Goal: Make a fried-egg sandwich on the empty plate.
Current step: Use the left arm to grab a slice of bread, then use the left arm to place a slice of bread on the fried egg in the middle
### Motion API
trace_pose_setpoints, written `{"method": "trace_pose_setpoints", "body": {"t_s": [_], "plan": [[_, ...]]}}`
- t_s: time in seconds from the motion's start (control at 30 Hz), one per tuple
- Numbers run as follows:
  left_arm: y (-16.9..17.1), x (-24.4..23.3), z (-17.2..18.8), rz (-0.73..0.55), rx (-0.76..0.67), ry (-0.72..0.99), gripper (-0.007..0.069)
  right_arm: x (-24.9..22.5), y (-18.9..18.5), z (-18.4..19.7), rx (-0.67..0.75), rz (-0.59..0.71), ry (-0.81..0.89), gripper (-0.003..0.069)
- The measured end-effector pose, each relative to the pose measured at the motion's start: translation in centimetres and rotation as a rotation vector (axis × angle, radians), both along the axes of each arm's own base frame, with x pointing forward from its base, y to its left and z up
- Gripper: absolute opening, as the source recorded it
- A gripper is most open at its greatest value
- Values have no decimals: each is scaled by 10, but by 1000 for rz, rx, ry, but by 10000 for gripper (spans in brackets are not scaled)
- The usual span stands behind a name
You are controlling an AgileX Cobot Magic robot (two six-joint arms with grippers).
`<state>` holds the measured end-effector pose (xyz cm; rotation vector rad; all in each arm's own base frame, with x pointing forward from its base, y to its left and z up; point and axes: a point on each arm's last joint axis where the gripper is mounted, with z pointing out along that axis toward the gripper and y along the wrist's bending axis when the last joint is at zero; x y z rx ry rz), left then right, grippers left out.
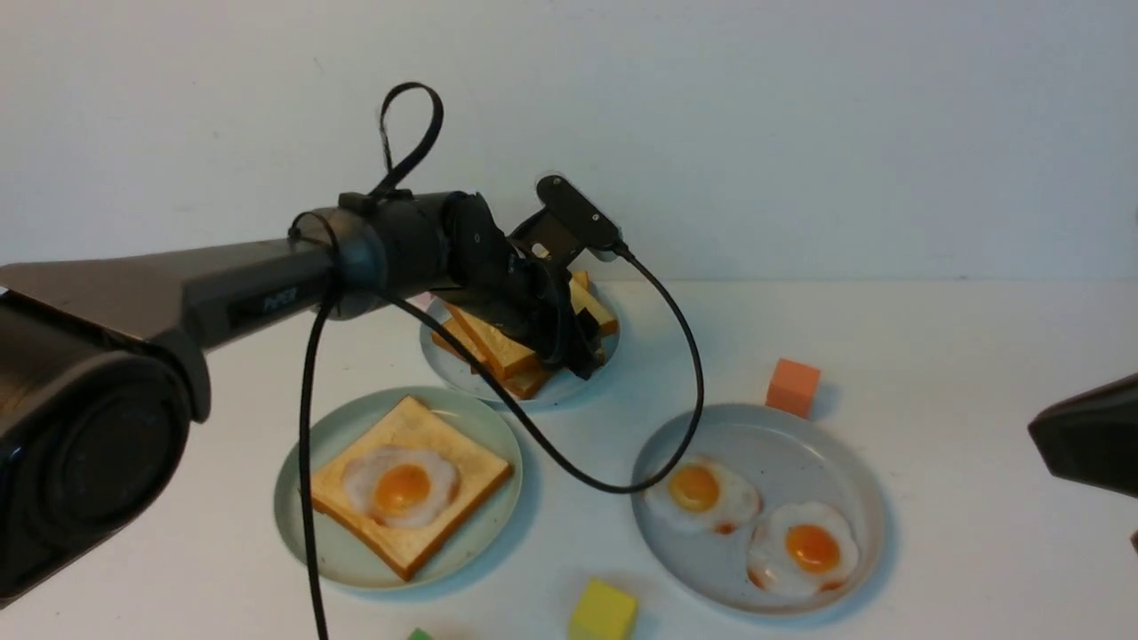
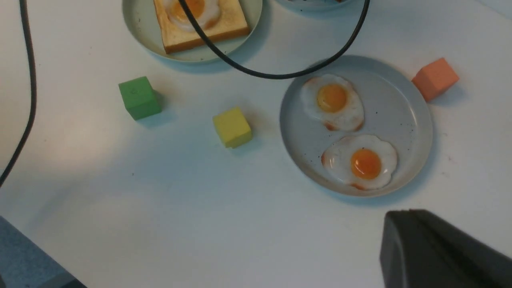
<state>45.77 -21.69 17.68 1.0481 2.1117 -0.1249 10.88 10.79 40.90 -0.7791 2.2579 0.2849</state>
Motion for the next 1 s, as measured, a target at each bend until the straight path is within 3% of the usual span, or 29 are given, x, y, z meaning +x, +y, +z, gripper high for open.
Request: {"method": "trace_pose_setpoints", "body": {"t_s": [0.2, 0.47, 0.7, 0.83, 1.0], "plan": [[0, 1, -3, 3, -1, 0, 340, 0, 0, 0, -1, 0, 1, 14], [-1, 1, 2, -7, 1, -10, 33, -1, 0, -1, 0, 2, 17, 20], [2, -7, 35, -17, -16, -43, 6, -2, 0, -1, 2, 5, 29, 20], [10, -30, 103, -29, -63, -90, 6, -2, 0, -1, 2, 5, 29, 22], [24, -70, 152, 9, -125, 5, 6, -2, 0, -1, 2, 5, 29, 28]]}}
